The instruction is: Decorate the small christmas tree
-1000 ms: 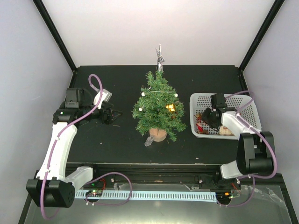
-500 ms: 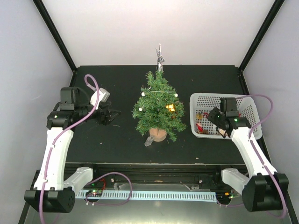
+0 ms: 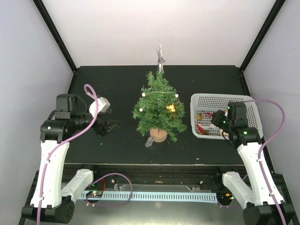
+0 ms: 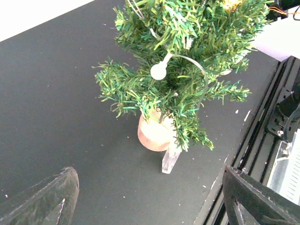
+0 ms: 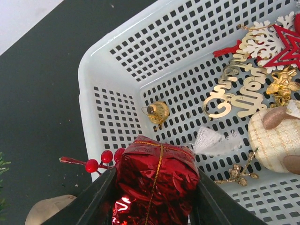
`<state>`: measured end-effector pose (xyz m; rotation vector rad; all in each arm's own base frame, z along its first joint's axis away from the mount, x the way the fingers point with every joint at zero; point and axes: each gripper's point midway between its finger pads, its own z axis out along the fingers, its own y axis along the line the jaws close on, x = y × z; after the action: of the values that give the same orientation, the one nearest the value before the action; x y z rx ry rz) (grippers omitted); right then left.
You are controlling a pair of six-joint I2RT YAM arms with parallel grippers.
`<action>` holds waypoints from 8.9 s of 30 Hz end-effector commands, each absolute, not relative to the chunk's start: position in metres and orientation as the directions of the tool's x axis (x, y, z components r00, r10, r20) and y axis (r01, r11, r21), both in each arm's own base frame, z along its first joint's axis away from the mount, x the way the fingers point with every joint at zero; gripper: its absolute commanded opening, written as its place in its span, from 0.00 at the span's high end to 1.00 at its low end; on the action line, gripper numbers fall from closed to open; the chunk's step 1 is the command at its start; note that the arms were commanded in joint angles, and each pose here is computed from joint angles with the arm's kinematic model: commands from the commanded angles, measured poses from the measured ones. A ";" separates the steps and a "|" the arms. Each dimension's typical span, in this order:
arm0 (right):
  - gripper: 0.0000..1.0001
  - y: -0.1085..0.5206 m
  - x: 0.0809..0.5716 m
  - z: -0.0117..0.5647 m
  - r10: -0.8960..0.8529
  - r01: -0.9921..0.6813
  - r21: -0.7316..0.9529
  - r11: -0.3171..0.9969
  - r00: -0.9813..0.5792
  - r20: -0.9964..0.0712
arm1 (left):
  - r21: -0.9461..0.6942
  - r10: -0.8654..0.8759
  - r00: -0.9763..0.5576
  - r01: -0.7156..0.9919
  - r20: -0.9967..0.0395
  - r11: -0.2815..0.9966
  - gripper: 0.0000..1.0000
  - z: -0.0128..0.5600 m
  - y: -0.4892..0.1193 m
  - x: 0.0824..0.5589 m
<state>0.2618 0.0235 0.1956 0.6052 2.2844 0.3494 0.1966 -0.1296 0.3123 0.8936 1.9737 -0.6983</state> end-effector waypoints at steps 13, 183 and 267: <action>0.57 0.037 0.257 0.212 0.469 0.208 0.446 0.870 -0.625 -0.624 | -0.141 0.343 -0.374 0.826 -0.862 0.546 0.16 0.318 -0.139 0.175; 0.69 0.261 0.323 0.079 0.223 -0.214 0.697 0.685 -0.849 -0.479 | -0.026 0.410 -0.409 0.733 -0.815 0.680 0.17 0.265 -0.129 0.214; 0.68 0.217 0.189 0.090 -0.123 -0.298 0.284 0.911 -0.856 -0.502 | -0.014 0.395 -0.369 0.745 -0.841 0.667 0.16 0.266 -0.128 0.194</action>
<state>0.1801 0.2171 0.0497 -0.3072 2.6775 0.4823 0.1940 -0.1276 0.2625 0.8919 2.0197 -0.4940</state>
